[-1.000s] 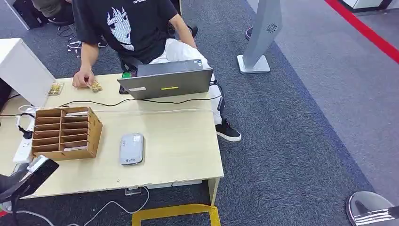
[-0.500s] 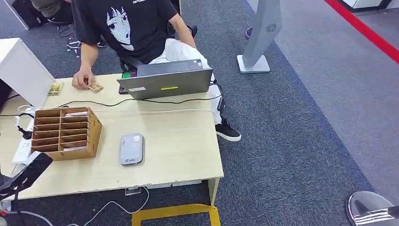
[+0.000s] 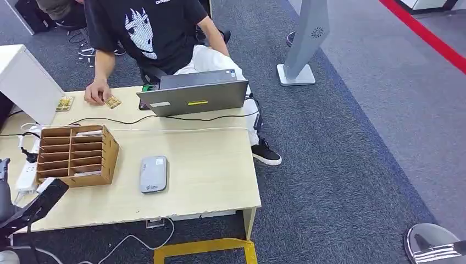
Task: Pass the card to the sensor for recognition and then transmit it.
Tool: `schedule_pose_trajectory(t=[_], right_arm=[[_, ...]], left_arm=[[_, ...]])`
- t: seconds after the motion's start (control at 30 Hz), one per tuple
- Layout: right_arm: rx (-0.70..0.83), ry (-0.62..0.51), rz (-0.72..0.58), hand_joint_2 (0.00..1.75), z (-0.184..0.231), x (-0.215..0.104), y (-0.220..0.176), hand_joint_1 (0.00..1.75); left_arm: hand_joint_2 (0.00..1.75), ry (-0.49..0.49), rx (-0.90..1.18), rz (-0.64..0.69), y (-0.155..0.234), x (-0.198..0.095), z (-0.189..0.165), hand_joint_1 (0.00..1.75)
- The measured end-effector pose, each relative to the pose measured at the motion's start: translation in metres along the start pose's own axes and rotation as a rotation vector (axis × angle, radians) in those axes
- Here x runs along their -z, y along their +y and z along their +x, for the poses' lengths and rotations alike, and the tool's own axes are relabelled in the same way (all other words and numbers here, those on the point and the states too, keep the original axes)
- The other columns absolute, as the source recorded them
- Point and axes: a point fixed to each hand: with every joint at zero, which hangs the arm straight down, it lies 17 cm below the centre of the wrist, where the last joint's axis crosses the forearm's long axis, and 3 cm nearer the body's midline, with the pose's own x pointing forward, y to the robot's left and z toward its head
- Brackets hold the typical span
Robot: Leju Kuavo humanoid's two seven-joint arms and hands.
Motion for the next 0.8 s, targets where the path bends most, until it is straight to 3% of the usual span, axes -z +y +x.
schedule_pose_trajectory(t=[0.8], right_arm=[[-0.011,-0.014,-0.002,1.75,0.004,0.001,-0.001,0.00]], left_arm=[[1.75,-0.010,-0.016,-0.033,-0.024,0.014,0.033,0.00]])
